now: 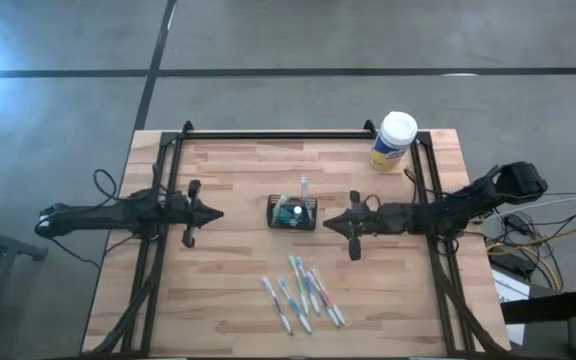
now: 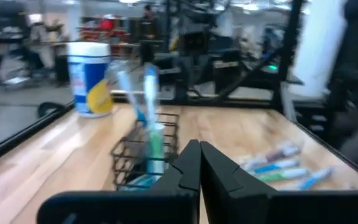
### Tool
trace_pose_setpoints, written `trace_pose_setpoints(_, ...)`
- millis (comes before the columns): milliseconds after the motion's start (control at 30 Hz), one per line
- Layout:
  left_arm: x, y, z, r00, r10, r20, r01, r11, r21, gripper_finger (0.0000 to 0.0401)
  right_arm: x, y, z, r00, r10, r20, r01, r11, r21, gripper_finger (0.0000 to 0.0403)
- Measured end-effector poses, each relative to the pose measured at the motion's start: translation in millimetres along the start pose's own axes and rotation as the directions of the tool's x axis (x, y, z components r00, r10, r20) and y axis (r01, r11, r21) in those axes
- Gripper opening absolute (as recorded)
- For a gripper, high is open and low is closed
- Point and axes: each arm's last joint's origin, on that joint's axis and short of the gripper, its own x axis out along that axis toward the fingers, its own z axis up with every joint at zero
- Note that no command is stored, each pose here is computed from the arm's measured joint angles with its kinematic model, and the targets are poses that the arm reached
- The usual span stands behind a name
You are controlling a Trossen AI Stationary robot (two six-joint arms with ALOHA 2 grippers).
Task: Pick & Place toothbrushing station
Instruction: Put the orange toothbrush into the black wire organizer
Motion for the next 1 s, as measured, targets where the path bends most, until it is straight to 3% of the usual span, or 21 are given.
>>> trace_pose_setpoints(133, -0.4, -1.7, 2.3, 0.998, -0.055, 0.024, 0.055, 0.998, 0.013, 0.0003, -3.7, 20.9, 8.2, 0.986, -0.109, -0.125, 0.102, 0.993, -0.065, 0.0013)
trace_pose_setpoints(267, -0.3, -1.6, 1.8, 0.998, -0.053, 0.018, 0.053, 0.999, 0.004, 0.0003, -11.4, 43.4, 29.2, 0.96, -0.133, -0.248, 0.12, 0.991, -0.065, 0.0013)
trace_pose_setpoints(500, -0.2, -1.5, 0.5, 0.999, -0.053, 0.006, 0.053, 0.999, -0.006, 0.0003, -26.3, 67.7, 48.4, 0.824, -0.209, -0.526, 0.242, 0.97, -0.006, 0.0013)
trace_pose_setpoints(800, -0.2, -1.5, 0.2, 0.999, -0.053, 0.005, 0.053, 0.998, -0.045, 0.0003, -6.5, 94.3, 52.0, 0.782, -0.131, -0.61, 0.219, 0.973, 0.072, 0.0014)
trace_pose_setpoints(1000, -0.2, -1.5, -0.6, 0.999, -0.053, -0.006, 0.052, 0.997, -0.05, 0.0003, 25.8, 105.4, 30.4, 0.667, -0.101, -0.739, 0.228, 0.971, 0.073, 0.0054)
